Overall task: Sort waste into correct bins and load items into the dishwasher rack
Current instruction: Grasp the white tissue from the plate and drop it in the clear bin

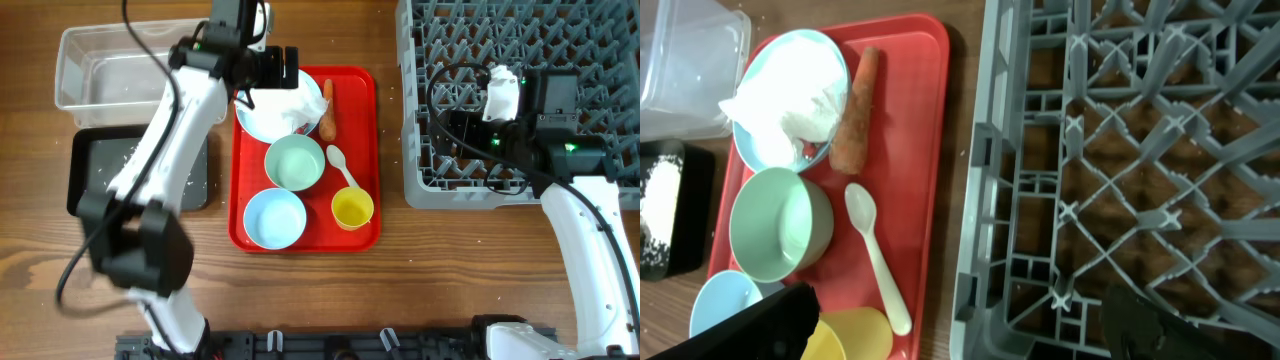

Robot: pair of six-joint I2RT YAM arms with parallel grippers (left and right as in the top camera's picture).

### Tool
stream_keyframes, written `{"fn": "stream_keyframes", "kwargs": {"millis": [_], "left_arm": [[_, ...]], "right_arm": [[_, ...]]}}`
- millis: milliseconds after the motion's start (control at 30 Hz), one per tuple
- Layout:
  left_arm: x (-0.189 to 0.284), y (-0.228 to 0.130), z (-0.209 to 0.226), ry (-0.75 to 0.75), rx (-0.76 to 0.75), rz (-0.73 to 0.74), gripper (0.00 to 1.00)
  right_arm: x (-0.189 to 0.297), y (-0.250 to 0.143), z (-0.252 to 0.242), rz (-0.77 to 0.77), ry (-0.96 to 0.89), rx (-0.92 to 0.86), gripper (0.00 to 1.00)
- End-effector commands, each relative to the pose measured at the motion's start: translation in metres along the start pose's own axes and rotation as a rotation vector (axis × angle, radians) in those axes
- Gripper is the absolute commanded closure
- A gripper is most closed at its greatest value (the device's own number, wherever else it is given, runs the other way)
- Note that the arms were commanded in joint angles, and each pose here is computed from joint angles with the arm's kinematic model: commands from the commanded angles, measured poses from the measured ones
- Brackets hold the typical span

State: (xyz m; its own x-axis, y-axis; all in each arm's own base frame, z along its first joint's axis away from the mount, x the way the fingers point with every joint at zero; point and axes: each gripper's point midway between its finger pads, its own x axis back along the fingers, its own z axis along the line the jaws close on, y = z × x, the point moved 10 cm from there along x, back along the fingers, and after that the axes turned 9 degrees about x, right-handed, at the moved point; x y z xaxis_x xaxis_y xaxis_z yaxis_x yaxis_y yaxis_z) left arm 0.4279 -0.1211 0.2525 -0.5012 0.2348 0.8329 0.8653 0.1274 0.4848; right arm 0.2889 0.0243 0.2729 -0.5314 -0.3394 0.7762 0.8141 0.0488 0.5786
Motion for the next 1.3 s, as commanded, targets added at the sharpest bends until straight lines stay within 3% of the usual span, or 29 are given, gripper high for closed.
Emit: {"fn": "stream_keyframes", "kwargs": {"millis": [0,200,533,600,667,767,967,1267], "left_arm": [[-0.056,0.003,0.002,0.041,-0.076,0.091,0.00],[-0.112,-0.023,0.011,0.079,-0.065,0.222,0.00],[-0.165,-0.046,0.025,0.106,-0.059,0.301,0.02],[-0.168,-0.049,0.024,0.107,-0.062,0.307,0.16],[-0.173,-0.052,0.024,0.108,-0.065,0.319,0.66],[-0.173,-0.054,0.023,0.109,-0.066,0.325,0.94],[-0.154,-0.042,0.020,0.110,0.004,0.299,0.96],[-0.006,0.048,-0.005,0.018,0.022,-0.079,0.96]], "right_arm": [[-0.001,0.003,0.001,0.004,-0.006,-0.007,0.07],[-0.001,0.003,0.000,0.005,-0.010,-0.004,0.07],[-0.001,0.004,0.000,-0.005,-0.010,0.000,0.07],[-0.001,0.004,0.000,-0.004,-0.010,-0.001,0.07],[-0.001,0.004,0.000,-0.003,-0.010,-0.001,0.07],[-0.001,0.004,0.000,-0.002,-0.010,-0.001,0.07],[-0.001,0.004,0.000,-0.001,-0.010,-0.002,0.07],[-0.001,0.004,0.000,-0.002,-0.010,0.004,0.07]]}}
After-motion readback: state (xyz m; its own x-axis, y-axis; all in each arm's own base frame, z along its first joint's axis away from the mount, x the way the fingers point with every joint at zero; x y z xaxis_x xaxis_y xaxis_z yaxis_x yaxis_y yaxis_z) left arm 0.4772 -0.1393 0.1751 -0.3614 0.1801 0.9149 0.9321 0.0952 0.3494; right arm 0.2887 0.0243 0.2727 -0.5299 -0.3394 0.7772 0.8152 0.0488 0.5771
